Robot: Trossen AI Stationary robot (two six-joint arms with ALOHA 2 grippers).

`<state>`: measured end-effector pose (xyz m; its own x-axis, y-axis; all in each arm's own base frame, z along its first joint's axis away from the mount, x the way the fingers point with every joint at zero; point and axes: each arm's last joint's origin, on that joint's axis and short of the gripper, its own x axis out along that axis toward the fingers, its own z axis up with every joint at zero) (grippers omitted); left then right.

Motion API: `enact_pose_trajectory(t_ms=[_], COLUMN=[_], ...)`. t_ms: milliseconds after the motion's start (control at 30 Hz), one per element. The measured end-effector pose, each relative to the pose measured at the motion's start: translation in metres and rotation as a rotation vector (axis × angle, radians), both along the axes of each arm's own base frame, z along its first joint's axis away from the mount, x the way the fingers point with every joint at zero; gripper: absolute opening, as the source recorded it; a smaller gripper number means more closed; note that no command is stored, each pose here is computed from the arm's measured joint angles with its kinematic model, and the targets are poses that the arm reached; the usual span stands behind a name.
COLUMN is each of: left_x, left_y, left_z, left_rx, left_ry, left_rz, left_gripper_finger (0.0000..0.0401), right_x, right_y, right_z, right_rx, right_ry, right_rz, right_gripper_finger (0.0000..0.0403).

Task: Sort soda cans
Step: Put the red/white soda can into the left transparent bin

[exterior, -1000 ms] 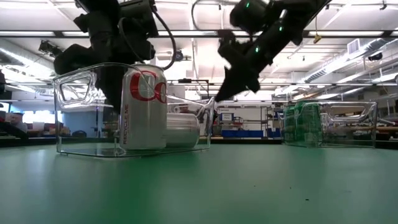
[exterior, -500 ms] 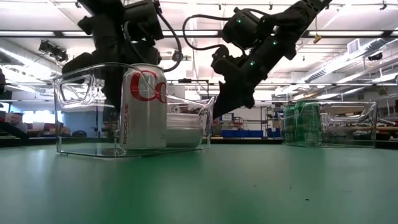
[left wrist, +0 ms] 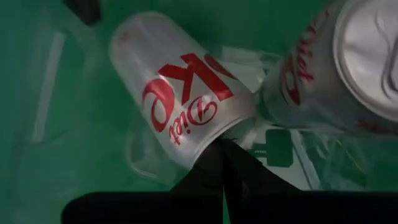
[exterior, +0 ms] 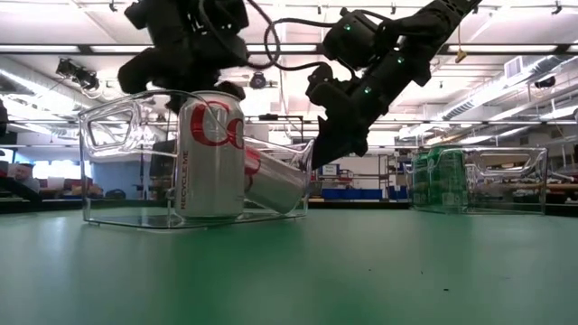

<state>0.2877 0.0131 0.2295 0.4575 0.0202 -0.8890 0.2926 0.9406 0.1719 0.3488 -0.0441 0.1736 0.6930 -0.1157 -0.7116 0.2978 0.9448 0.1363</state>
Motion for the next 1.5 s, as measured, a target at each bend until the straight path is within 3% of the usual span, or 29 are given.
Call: enact_pose_trajectory(t_ms=[467, 800, 1133, 1500], left_x=[0.016, 0.029, 0.030, 0.030], left_y=[0.019, 0.025, 0.007, -0.001], left_z=[0.028, 0.021, 0.023, 0.038], left_rx=[0.063, -0.049, -0.106, -0.050], left_ry=[-0.172, -0.232, -0.214, -0.186], left_rz=[0.079, 0.032, -0.024, -0.014], left_gripper_finger=[0.0000, 0.0000, 0.0000, 0.0000], right_x=[0.001, 0.001, 0.001, 0.000], right_y=[0.004, 0.007, 0.007, 0.007], right_z=[0.000, 0.001, 0.000, 0.000], right_rx=[0.012, -0.005, -0.022, -0.037], right_ry=[-0.006, 0.000, 0.006, 0.015], right_rz=[0.048, 0.075, 0.083, 0.098], right_gripper_finger=[0.0000, 0.0000, 0.0000, 0.0000])
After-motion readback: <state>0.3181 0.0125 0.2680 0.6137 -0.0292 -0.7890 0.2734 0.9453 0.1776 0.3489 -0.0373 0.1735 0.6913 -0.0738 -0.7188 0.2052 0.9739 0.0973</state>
